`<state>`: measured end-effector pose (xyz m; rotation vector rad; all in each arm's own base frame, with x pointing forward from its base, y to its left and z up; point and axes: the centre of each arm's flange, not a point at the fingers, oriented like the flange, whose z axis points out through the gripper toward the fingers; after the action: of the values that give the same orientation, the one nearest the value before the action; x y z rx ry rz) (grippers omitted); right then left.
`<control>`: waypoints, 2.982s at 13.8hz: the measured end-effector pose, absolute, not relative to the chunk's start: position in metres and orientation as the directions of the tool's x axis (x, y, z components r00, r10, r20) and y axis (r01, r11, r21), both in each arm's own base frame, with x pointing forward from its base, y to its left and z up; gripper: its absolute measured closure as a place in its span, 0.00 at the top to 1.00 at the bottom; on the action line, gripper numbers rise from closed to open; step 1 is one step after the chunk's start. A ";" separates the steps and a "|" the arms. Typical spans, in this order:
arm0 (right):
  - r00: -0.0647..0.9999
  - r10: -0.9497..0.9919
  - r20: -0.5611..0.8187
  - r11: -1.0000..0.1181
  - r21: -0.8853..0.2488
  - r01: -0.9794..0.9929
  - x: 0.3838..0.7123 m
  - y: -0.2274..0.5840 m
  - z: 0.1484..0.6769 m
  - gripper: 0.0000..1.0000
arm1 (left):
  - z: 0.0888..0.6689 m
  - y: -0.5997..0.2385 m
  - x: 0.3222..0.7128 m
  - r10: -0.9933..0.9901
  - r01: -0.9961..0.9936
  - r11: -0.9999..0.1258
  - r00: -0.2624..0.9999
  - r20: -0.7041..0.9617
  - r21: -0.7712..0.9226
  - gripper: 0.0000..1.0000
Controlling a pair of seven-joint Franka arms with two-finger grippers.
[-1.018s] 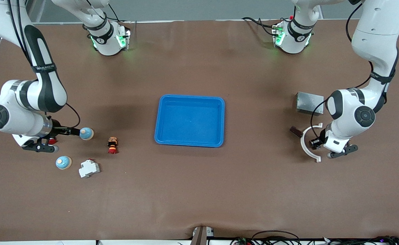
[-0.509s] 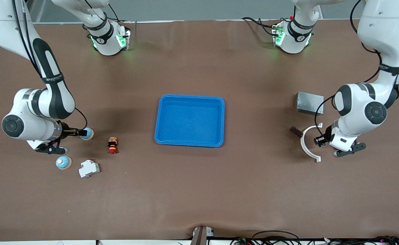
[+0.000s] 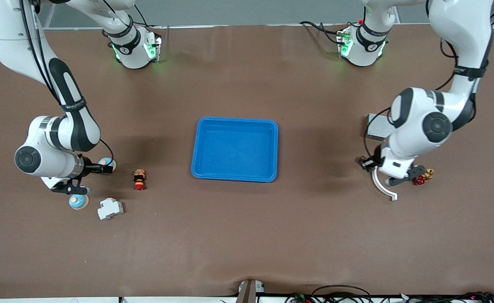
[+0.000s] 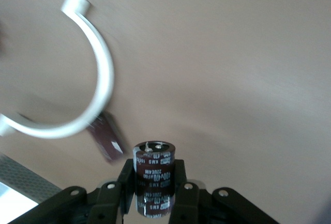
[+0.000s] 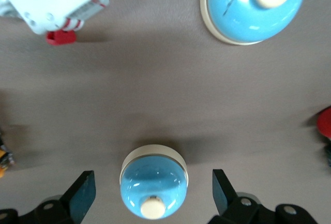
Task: Place electrolytic capacitor and blue bell in tray
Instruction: 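Carry the capacitor into the tray while the right gripper grasps the bell, then release the capacitor, reach the second capacitor while the right gripper carries the bell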
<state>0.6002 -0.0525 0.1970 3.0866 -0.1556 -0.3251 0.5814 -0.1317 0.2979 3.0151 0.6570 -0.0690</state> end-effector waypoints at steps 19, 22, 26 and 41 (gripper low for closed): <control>0.958 -0.102 -0.267 -0.995 0.045 -0.093 0.582 -0.051 0.170 0.66 | 0.210 -0.476 0.471 0.777 0.776 -0.630 0.629 -0.034 -0.034 0.33; 0.955 -0.101 -0.279 -0.995 0.045 -0.092 0.582 -0.050 0.172 0.66 | 0.193 -0.485 0.462 0.793 0.791 -0.610 0.609 -0.023 -0.053 0.34; 0.942 -0.103 -0.318 -0.995 0.039 -0.096 0.593 -0.026 0.233 0.66 | 0.193 -0.483 0.466 0.802 0.800 -0.598 0.598 -0.019 -0.052 0.69; 0.879 -0.393 -0.270 -0.915 0.019 -0.403 0.539 0.288 0.339 0.66 | 0.311 -0.232 0.579 0.822 0.820 -0.549 0.565 0.074 -0.159 1.00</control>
<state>0.5392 0.2878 0.3394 3.0820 -0.6531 -0.4309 0.5793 -0.2323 0.3108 2.9311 1.5534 -0.0157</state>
